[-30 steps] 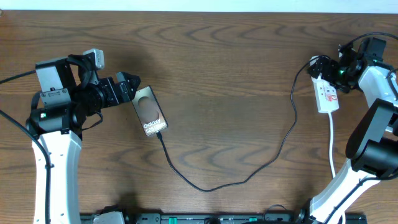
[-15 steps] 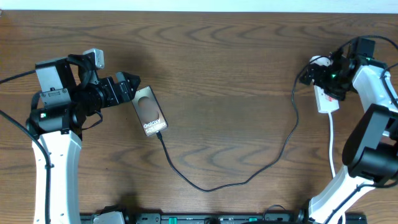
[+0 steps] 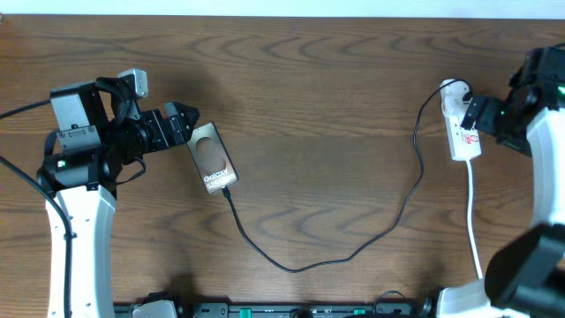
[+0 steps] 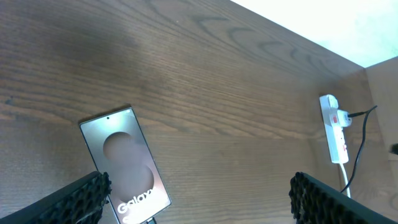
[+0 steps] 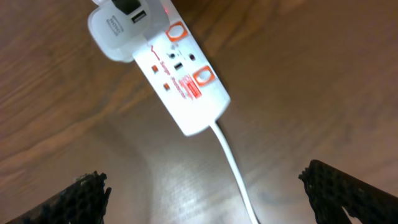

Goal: Plug charger to phone and switch on socket

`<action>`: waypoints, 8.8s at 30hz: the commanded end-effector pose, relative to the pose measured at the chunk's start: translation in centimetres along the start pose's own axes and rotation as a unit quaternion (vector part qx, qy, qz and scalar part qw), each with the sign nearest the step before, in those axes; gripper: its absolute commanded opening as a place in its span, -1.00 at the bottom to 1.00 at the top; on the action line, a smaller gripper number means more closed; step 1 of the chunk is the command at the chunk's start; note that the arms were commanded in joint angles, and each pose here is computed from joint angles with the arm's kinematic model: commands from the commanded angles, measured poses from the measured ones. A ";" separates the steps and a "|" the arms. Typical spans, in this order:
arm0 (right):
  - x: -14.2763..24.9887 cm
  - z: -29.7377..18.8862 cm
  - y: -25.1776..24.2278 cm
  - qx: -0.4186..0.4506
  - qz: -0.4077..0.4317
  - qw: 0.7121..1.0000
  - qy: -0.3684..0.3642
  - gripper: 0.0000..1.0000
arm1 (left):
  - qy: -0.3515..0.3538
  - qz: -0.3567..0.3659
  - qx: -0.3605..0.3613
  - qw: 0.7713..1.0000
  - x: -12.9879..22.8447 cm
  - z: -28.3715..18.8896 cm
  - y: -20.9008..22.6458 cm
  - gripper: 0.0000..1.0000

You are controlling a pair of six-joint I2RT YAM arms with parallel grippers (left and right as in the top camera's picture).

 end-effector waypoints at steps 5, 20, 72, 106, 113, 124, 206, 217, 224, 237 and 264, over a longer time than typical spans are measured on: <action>1.3 -6.9 0.6 -0.042 0.012 0.998 -0.055 0.99 | -0.002 0.006 0.007 1.000 -0.2 -0.2 -0.3 0.88; 2.3 -9.3 2.0 -0.093 0.009 0.993 -0.067 0.98 | -0.002 0.006 0.007 1.000 -0.2 -0.2 -0.3 0.88; 2.2 -9.4 2.0 -0.093 0.009 0.993 -0.071 0.98 | -0.245 0.129 -0.112 0.954 5.2 -7.4 0.7 0.89; 2.2 -9.4 2.0 -0.093 0.009 0.993 -0.071 0.99 | -0.407 0.146 -0.116 0.894 10.2 -3.8 8.0 0.88; 2.2 -9.4 2.0 -0.093 0.009 0.993 -0.071 0.98 | -0.367 0.145 -0.146 0.907 11.5 -2.7 9.6 0.89; 2.2 -9.4 2.0 -0.093 0.009 0.993 -0.071 0.99 | -0.362 0.151 -0.141 0.909 11.6 -2.5 9.4 0.88; 7.6 -9.2 13.1 -0.211 -0.187 0.801 -0.529 0.98 | -0.347 0.147 -0.146 0.915 12.0 -2.0 9.8 0.88; 13.5 -7.3 10.8 -0.213 -0.177 0.771 -0.574 0.99 | -0.347 0.147 -0.146 0.915 12.0 -2.0 9.8 0.88; 15.1 -6.2 10.3 -0.196 -0.202 0.781 -0.558 0.99 | -0.347 0.147 -0.146 0.915 12.0 -2.0 9.8 0.88; 16.3 -5.6 9.4 -0.169 -0.221 0.786 -0.552 0.99 | -0.347 0.147 -0.146 0.915 12.0 -2.0 9.8 0.89; 16.2 -5.6 9.3 -0.167 -0.219 0.787 -0.552 0.99 | -0.347 0.147 -0.146 0.915 12.0 -2.0 9.8 0.88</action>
Point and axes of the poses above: each gripper's point midway between its finger pads, its own z axis out along the fingers, its own y axis along the line the jaws close on, x = y × z, the point moved 1 cm from there along -z, back along the fingers, and after that the axes turned 7 degrees about -z, right-handed, at the moved point
